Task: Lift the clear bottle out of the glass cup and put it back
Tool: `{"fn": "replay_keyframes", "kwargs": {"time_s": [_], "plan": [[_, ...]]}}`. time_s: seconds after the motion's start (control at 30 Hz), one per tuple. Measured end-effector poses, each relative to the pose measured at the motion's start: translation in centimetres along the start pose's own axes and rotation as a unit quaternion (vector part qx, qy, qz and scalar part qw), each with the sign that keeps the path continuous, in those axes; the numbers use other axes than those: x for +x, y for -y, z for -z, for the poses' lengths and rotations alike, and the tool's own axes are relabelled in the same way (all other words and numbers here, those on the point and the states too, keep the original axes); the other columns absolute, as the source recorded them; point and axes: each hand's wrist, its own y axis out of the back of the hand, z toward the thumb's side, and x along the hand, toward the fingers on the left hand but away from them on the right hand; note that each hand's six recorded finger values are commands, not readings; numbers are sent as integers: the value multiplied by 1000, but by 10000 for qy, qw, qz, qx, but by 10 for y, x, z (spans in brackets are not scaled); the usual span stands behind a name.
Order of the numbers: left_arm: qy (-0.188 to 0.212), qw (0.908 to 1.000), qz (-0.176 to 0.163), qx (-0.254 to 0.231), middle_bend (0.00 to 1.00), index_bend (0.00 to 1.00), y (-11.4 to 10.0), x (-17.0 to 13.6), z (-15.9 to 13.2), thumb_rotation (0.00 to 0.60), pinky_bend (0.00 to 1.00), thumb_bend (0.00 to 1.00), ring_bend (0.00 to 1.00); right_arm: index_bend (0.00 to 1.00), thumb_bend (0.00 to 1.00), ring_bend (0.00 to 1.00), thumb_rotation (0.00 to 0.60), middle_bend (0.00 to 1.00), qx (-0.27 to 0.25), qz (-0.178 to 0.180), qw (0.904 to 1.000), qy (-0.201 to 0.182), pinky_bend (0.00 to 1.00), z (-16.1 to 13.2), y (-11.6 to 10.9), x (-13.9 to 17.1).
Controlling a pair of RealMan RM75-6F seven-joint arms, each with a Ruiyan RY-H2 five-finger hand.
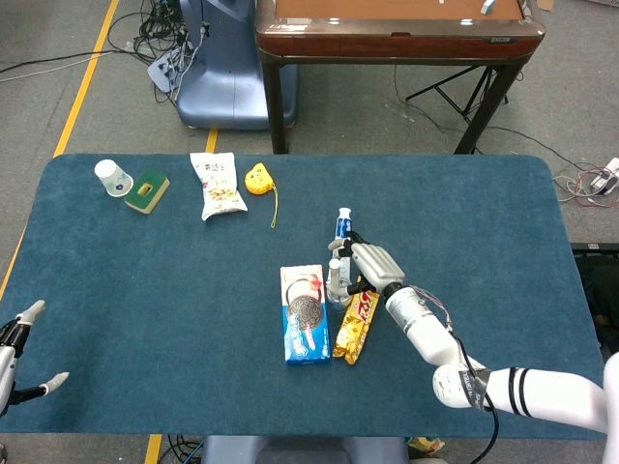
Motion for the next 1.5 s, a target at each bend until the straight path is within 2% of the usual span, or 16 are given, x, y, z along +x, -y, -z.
{"fn": "replay_keyframes", "kwargs": {"time_s": [0.2,0.37,0.7,1.13,1.5], "plan": [[11,10000,23,27,155,0,2,0,-1,600,437,93,190,698,396,120,600,306,-63,200,9997,-135,148,-10,-13,9],[13,10000,46,46,155,0,3,1,-1,600,437,93,190,716,397,200,600,378,-131,387,9990,-203,207,-16,-26,15],[0,10000,67,53,155,0,4,1,-1,600,437,93,190,746,410,347,600,510,-395,631,9967,-332,320,-21,-37,21],[3,10000,62,63,155,0,4,1,-1,600,437,93,190,773,451,459,600,607,-621,887,9929,-483,444,-23,-50,32],[26,9998,131,117,156,0,9,2,-4,600,437,93,190,796,472,528,600,674,-896,1319,9854,-594,580,-13,-79,57]]}}
